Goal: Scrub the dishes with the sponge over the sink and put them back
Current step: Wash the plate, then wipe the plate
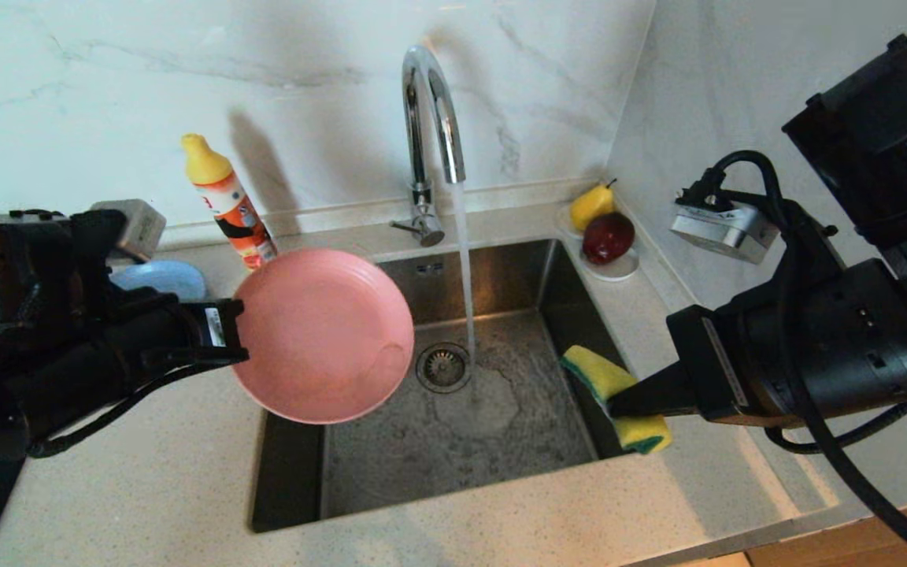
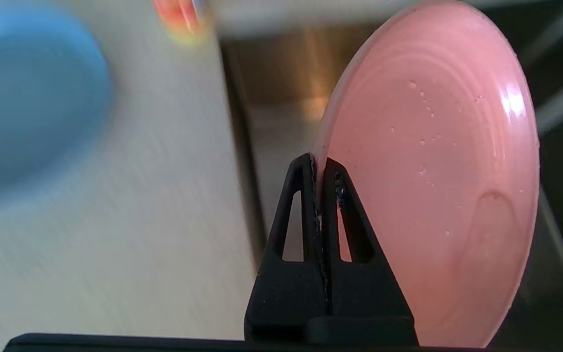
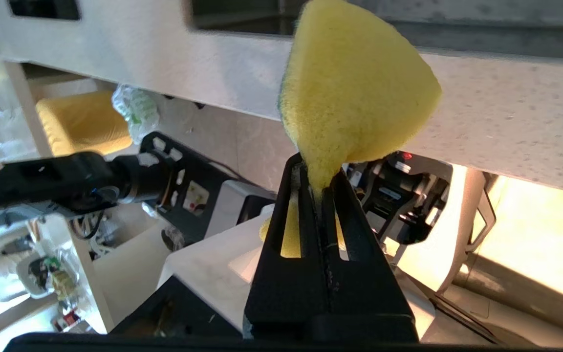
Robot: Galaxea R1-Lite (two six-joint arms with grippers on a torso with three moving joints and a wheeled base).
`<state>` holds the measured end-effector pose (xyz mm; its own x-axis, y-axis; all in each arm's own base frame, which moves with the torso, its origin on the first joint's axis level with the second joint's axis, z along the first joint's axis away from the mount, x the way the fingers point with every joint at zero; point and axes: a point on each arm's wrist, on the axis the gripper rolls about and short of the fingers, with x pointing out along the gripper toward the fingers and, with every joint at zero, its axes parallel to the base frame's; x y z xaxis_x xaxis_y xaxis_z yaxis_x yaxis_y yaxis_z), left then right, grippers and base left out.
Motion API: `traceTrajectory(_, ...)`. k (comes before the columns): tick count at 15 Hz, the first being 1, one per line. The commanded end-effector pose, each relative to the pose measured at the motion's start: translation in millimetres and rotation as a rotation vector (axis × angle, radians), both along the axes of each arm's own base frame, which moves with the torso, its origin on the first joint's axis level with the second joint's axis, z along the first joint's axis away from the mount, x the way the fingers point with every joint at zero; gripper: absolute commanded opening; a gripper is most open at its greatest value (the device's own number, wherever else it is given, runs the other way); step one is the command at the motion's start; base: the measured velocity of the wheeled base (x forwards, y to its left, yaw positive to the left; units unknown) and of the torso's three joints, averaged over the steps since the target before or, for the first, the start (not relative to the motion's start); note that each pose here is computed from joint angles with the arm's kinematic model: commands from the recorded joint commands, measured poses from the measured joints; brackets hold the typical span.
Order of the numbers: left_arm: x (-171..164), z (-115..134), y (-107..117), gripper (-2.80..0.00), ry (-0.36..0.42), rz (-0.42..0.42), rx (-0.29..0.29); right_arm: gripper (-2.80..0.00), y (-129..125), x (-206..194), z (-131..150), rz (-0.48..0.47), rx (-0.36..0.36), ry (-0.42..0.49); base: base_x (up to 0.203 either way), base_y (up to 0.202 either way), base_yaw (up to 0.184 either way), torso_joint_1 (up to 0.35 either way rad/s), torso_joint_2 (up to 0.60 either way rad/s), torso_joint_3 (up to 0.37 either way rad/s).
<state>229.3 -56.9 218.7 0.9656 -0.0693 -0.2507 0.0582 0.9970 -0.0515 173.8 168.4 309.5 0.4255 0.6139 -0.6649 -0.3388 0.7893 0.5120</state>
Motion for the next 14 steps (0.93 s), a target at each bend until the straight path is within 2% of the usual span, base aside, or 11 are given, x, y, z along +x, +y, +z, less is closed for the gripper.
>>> traceTrajectory(1,-10.2,-3.1,0.8,-2.80,0.105,-0.031,-0.066,-2.80,2.7,-4.7,3.8,0.045,0.028,0.011,0.000,0.000,0.000,0.000,0.00,0.000)
traceTrajectory(3,-17.7,-2.4,-0.1,-2.80,0.165,-0.066,-0.145,-2.80,7.2,-8.2,8.6,0.117,0.075,0.033,0.000,0.000,0.000,0.000,0.00,0.000)
traceTrajectory(6,-26.0,-5.2,-3.3,-2.80,0.191,-0.097,-0.173,-2.80,22.5,-15.3,9.8,0.222,0.103,0.071,0.000,0.000,0.000,0.000,0.00,0.000)
traceTrajectory(11,-39.5,-4.6,-19.1,-2.80,0.191,-0.192,-0.173,-2.80,60.4,-24.3,-11.3,0.342,0.046,0.142,0.000,0.000,0.000,0.000,0.00,0.000)
traceTrajectory(14,-45.3,-2.7,-28.2,-2.80,0.180,-0.249,-0.153,-2.80,82.8,-29.7,-26.4,0.400,0.005,0.185,0.000,0.000,0.000,0.000,0.00,0.000)
